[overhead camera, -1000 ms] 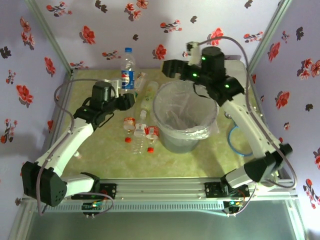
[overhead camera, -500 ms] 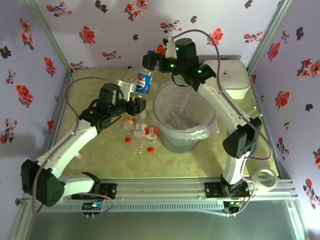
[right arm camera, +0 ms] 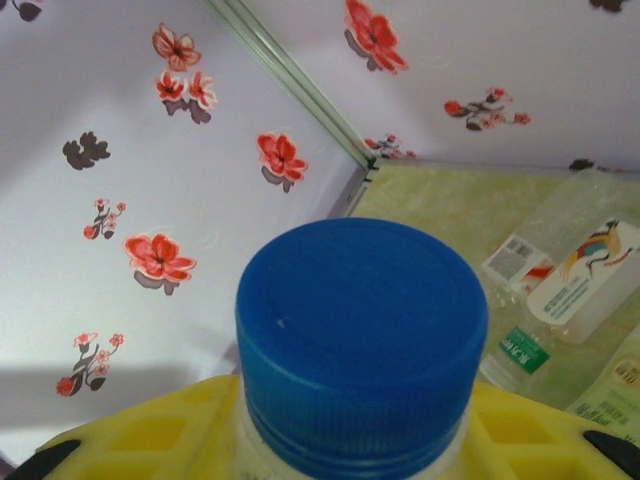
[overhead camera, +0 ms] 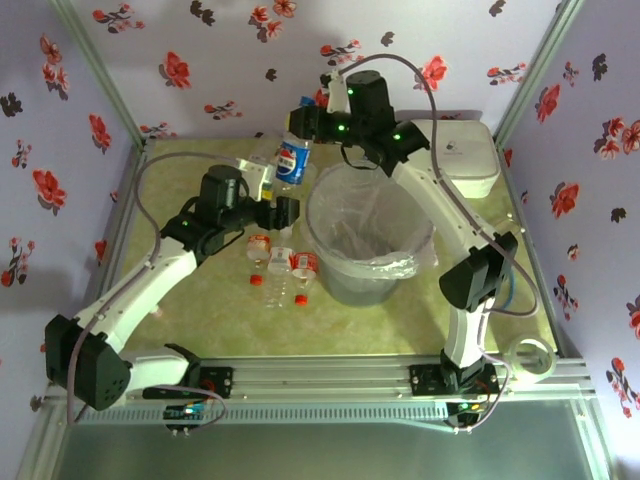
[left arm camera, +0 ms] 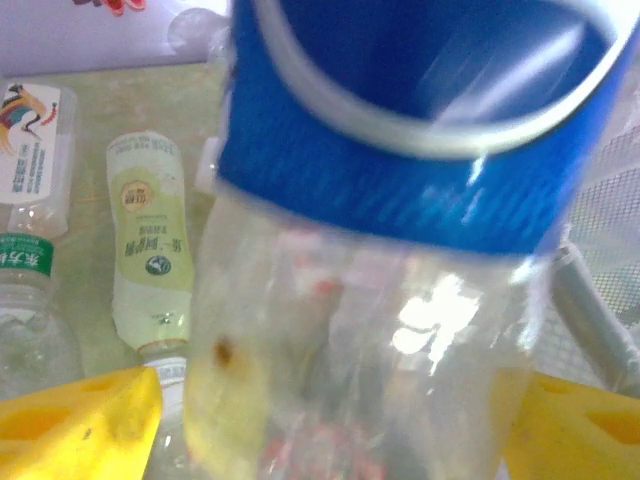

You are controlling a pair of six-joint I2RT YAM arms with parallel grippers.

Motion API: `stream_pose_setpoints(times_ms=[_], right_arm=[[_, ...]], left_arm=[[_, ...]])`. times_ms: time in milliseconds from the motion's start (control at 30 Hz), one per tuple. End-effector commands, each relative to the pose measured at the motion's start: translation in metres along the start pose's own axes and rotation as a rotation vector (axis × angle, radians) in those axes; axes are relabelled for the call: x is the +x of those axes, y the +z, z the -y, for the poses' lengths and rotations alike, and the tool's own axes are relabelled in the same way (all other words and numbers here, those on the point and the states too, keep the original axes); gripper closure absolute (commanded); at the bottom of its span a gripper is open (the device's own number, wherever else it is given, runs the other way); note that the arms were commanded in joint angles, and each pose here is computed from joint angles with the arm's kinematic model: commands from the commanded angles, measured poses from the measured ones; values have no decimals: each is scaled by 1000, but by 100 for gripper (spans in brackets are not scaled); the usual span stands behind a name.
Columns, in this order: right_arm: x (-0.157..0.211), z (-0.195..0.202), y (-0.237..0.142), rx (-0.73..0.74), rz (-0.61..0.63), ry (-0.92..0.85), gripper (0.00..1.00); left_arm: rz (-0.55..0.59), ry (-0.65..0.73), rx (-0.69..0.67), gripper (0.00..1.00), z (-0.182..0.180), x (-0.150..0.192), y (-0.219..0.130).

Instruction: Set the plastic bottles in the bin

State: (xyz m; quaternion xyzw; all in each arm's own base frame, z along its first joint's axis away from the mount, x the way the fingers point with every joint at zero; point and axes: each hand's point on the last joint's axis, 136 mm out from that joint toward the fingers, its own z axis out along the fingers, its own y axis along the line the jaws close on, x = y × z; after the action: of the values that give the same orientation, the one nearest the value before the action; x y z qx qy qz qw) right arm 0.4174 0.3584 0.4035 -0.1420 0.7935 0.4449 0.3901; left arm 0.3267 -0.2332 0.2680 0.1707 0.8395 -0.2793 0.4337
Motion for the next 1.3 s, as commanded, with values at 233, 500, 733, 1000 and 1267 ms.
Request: stream_pose_setpoints(times_ms=[233,500,733,1000,1267], right_arm=[[-109,-37,-121,78,361,-209,63],[-78,-24,-189,284,343,-318,66],[2,19,-160,353,125,-367,70],[75,87,-109,416,-6,-281,71],[108,118,-96,460,-17,-191,35]], left_arm=[[27,-317,-181,1,-71,15,-50],[-185,-416,-293,9,-109,91,-22],[-251,-441,-268,16,-121,117,16],[-338,-470,-250,17,-121,150,25],[-409,-450,-254,18,-120,169,26]])
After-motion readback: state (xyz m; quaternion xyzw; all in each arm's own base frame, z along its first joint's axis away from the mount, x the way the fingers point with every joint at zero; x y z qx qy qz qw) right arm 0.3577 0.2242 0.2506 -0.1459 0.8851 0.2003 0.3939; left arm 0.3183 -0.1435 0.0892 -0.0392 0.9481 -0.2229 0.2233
